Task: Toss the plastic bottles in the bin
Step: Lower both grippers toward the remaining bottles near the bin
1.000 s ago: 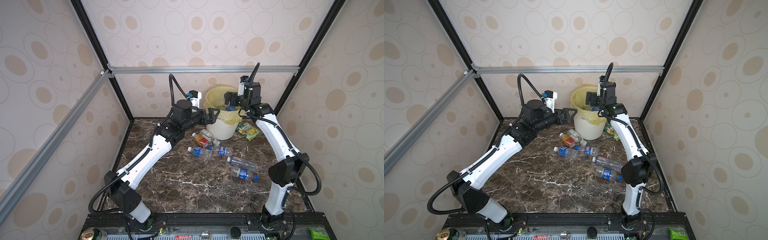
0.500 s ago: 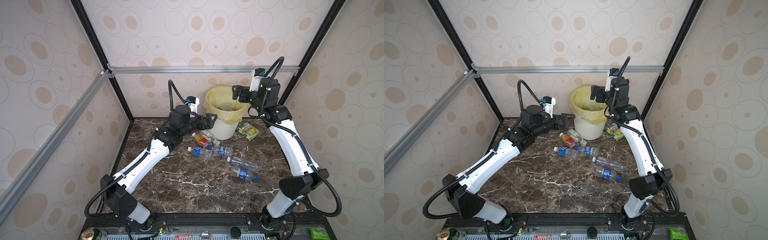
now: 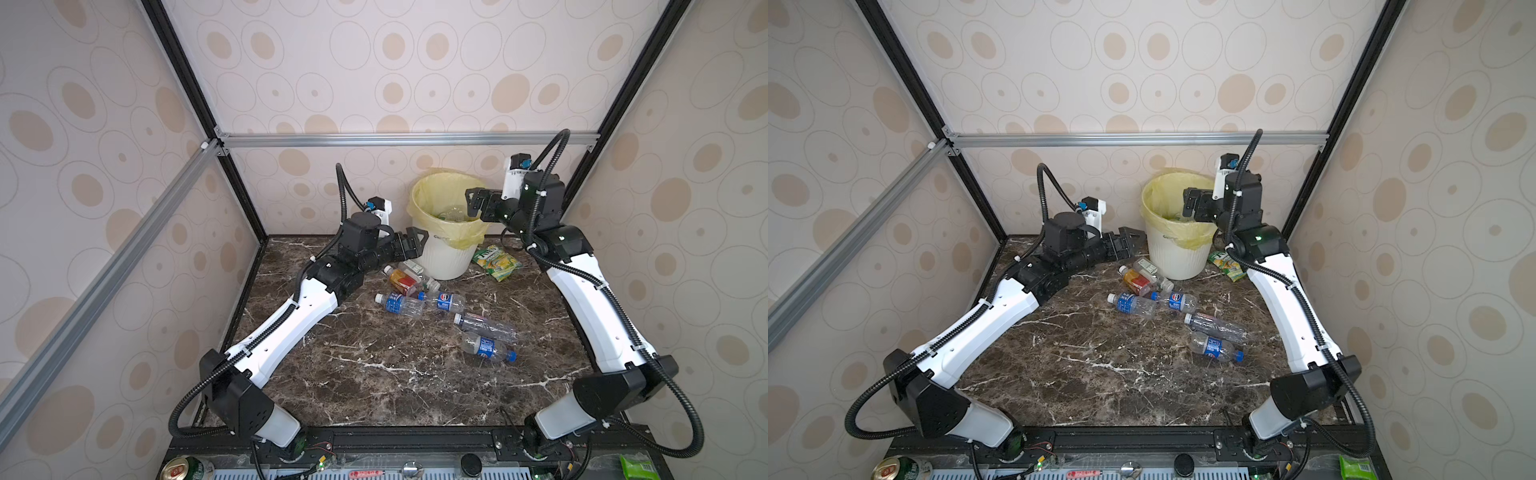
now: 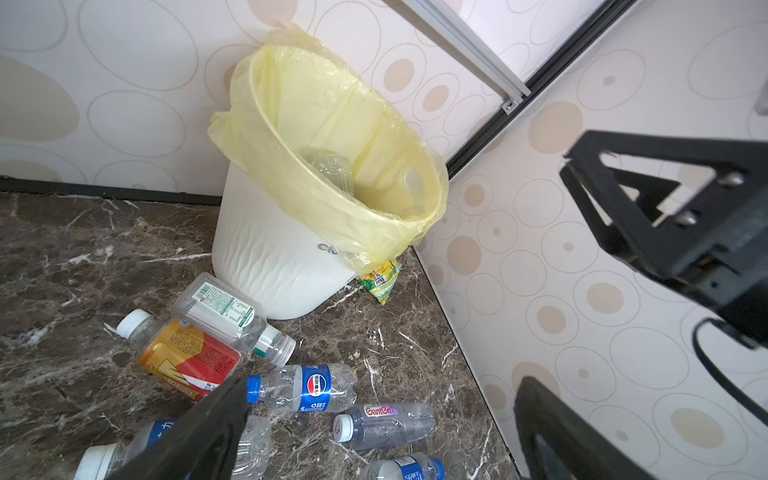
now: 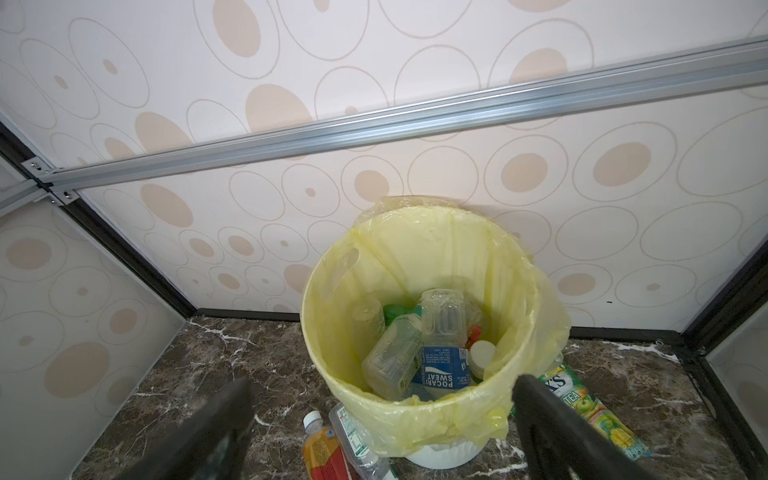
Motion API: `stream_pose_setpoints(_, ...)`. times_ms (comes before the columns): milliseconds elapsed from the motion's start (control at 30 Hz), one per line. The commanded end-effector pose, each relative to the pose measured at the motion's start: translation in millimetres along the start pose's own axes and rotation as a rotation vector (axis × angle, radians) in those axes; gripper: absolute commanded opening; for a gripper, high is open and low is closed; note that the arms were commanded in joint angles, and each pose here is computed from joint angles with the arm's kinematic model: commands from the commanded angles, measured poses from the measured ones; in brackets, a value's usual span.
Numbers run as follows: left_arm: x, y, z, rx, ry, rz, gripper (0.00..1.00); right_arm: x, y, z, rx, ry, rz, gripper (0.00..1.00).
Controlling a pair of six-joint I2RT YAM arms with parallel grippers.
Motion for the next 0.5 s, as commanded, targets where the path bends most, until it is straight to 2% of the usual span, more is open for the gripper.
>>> stream_pose_setpoints(0, 3.0, 11.1, 21.9, -0.115, -0.051, 0.032, 0.99, -6.1, 26.5, 1.5, -0.021, -0.003, 0.083, 1.0)
stream_pose_setpoints(267, 7.6, 59.0, 79.2, -0.453, -0.095, 0.071, 0.99, -11.5, 110.3, 9.6, -0.121, -0.017, 0.23, 1.0)
stream_pose_setpoints(467, 12.5, 93.6, 114.5, -0.58, -0.145, 0.103, 0.99, -11.4, 167.4, 24.8, -0.197, -0.033, 0.333, 1.0)
Point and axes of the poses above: each gripper's point midway between its finger pads, its own x axis out along the fingers, its own z axis along the line the jaws close on, y = z × x, the point moved 6 cm from there along -x, back along the fingers, and after that the axes turned 9 degrees about x, right-handed, at the moved point
